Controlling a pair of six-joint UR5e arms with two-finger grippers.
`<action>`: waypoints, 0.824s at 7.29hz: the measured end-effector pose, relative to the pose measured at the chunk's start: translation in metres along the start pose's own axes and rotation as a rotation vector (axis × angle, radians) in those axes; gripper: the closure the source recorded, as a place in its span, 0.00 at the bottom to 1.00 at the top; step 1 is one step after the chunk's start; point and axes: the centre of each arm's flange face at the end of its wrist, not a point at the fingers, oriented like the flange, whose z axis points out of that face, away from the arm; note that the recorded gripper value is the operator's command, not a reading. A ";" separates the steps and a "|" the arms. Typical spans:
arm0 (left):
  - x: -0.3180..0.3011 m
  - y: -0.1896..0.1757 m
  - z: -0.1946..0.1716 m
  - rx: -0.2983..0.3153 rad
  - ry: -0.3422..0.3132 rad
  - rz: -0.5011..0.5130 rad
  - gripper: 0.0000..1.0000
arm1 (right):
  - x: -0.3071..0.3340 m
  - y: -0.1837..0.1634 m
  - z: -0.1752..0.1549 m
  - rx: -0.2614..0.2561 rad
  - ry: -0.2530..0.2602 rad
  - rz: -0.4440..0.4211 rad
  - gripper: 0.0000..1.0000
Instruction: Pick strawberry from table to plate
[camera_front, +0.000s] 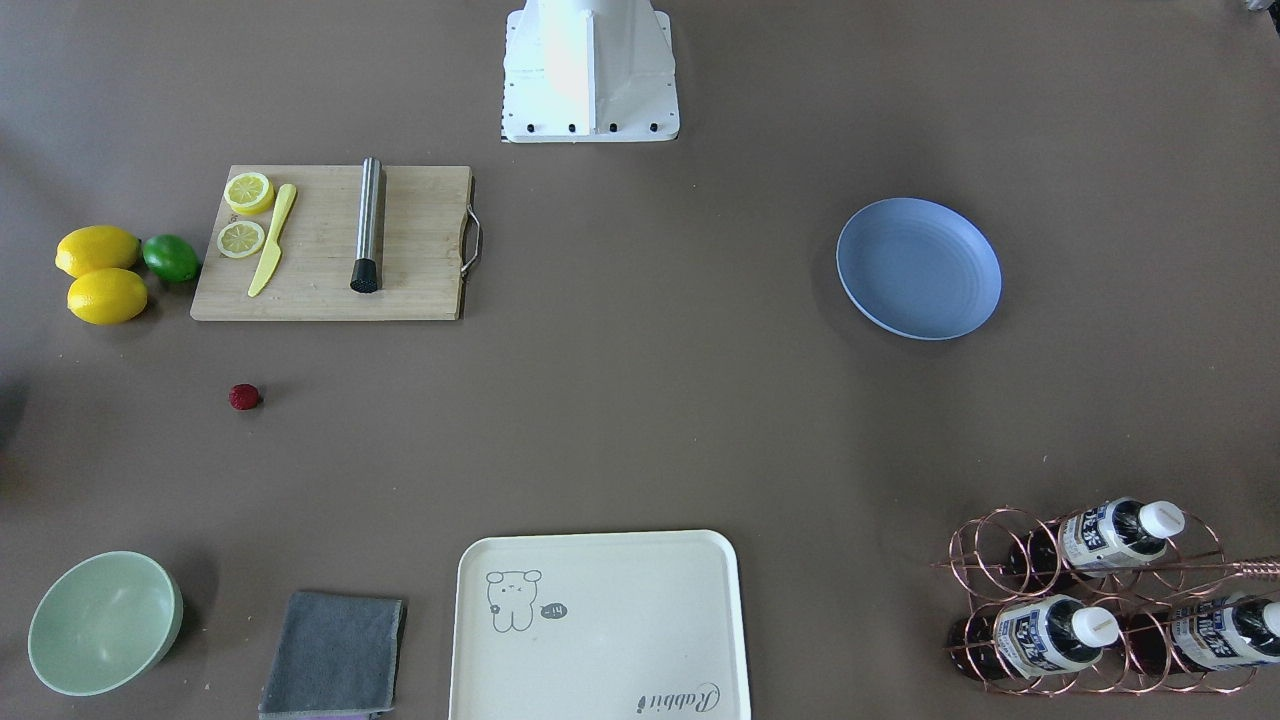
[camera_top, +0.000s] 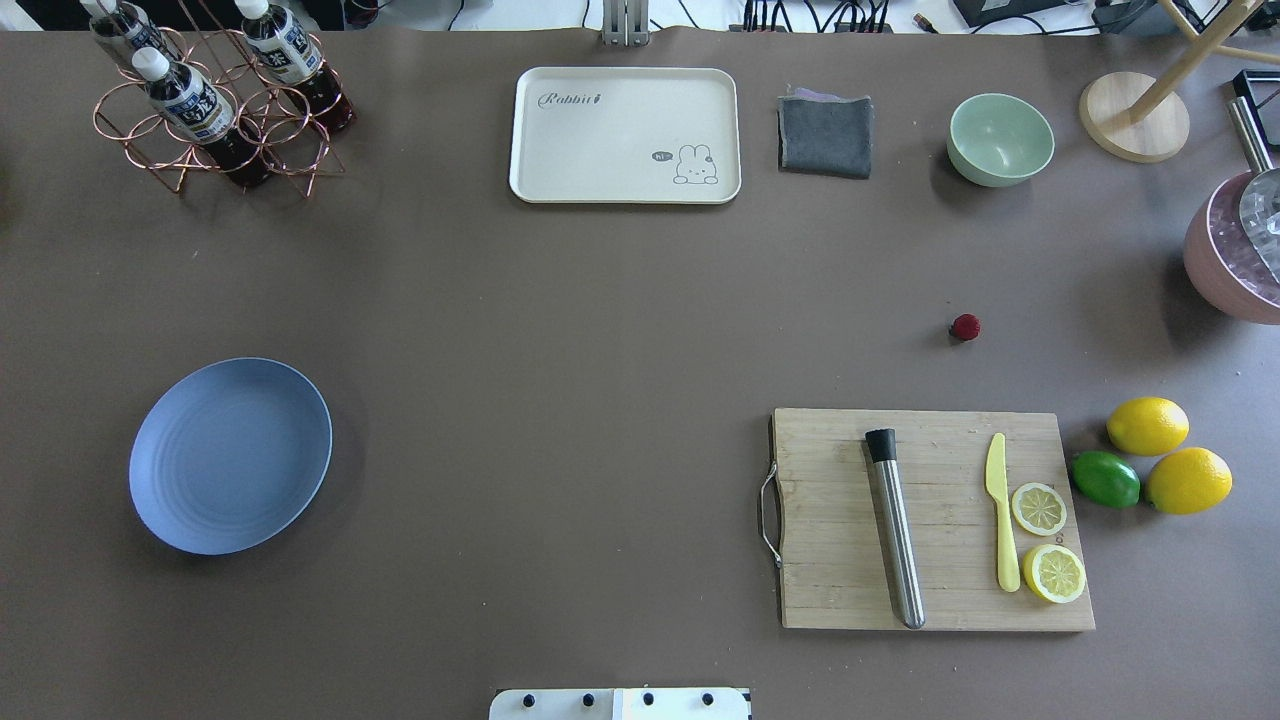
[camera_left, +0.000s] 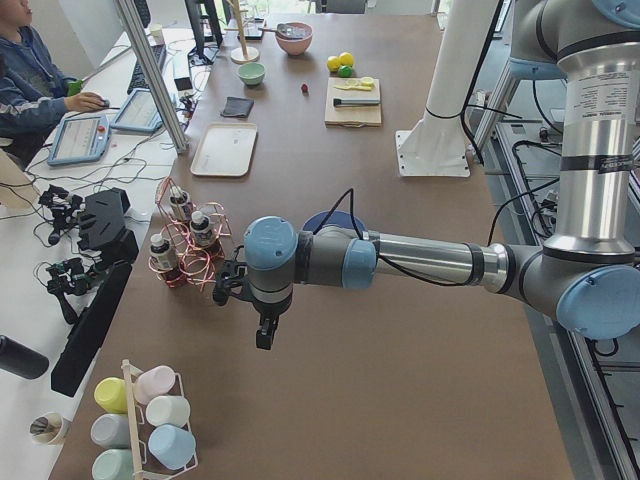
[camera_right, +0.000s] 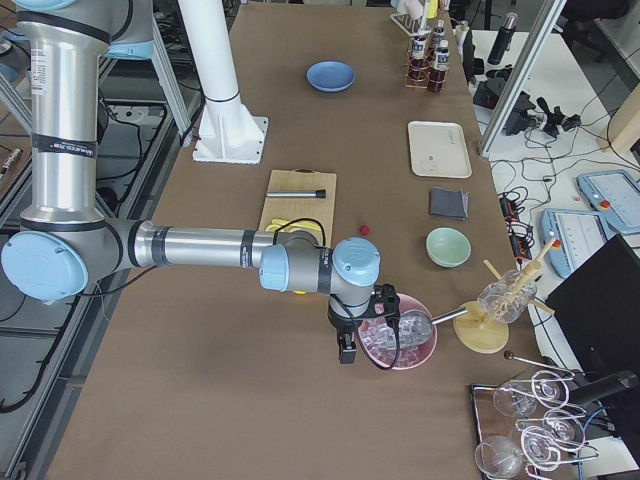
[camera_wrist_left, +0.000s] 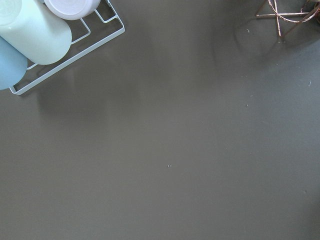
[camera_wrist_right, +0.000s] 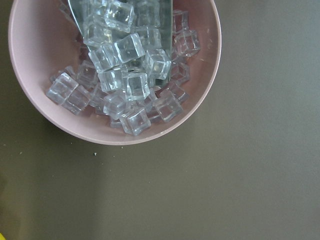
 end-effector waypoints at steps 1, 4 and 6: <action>-0.001 0.000 0.000 -0.001 -0.012 0.002 0.01 | -0.001 -0.001 -0.002 0.003 0.000 -0.003 0.00; -0.011 -0.005 -0.001 0.066 -0.120 0.075 0.01 | -0.004 -0.003 -0.005 0.011 0.001 -0.009 0.00; -0.006 -0.004 -0.001 0.090 -0.106 0.102 0.01 | -0.006 -0.003 -0.008 0.016 0.002 -0.012 0.00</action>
